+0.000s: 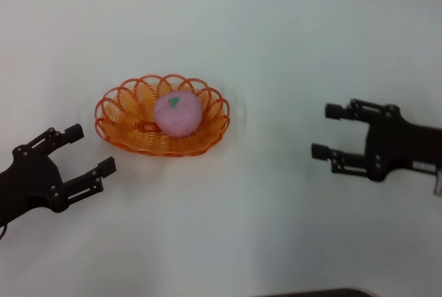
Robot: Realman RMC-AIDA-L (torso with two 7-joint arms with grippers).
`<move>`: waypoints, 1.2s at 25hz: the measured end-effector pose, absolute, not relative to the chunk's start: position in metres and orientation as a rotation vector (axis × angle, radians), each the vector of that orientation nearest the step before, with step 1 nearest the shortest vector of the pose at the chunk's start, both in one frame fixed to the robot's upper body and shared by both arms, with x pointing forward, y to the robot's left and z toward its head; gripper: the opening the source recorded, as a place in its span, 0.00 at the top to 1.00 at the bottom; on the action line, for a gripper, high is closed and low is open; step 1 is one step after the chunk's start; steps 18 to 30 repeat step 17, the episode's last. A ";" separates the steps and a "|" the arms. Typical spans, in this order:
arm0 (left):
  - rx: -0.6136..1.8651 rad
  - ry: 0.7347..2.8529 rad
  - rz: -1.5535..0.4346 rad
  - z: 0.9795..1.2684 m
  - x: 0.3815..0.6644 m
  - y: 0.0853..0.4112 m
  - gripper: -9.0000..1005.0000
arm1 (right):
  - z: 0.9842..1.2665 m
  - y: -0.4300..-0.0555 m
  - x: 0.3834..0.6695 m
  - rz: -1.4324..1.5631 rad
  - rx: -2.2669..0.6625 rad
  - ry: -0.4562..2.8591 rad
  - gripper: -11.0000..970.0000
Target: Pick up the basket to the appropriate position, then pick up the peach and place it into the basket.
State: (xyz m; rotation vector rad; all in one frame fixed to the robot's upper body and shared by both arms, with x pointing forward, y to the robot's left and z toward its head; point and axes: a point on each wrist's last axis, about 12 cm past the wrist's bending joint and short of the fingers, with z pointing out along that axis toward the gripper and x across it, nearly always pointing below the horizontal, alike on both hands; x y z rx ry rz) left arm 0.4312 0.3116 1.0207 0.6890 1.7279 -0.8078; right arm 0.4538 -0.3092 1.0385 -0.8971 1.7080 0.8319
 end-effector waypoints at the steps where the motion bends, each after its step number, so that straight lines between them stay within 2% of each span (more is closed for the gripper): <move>1: 0.693 1.730 -0.810 1.020 0.431 0.311 0.14 | 1.035 -0.312 0.449 0.818 -0.896 1.707 0.19; 7: 0.697 1.738 -0.833 1.017 0.429 0.307 0.14 | 1.021 -0.321 0.434 0.778 -0.888 1.757 0.19; 17: 0.724 1.749 -0.851 1.015 0.430 0.304 0.14 | 1.030 -0.308 0.463 0.780 -1.019 1.719 0.19; 30: 0.724 1.749 -0.851 1.015 0.430 0.304 0.14 | 1.030 -0.308 0.463 0.780 -1.019 1.719 0.19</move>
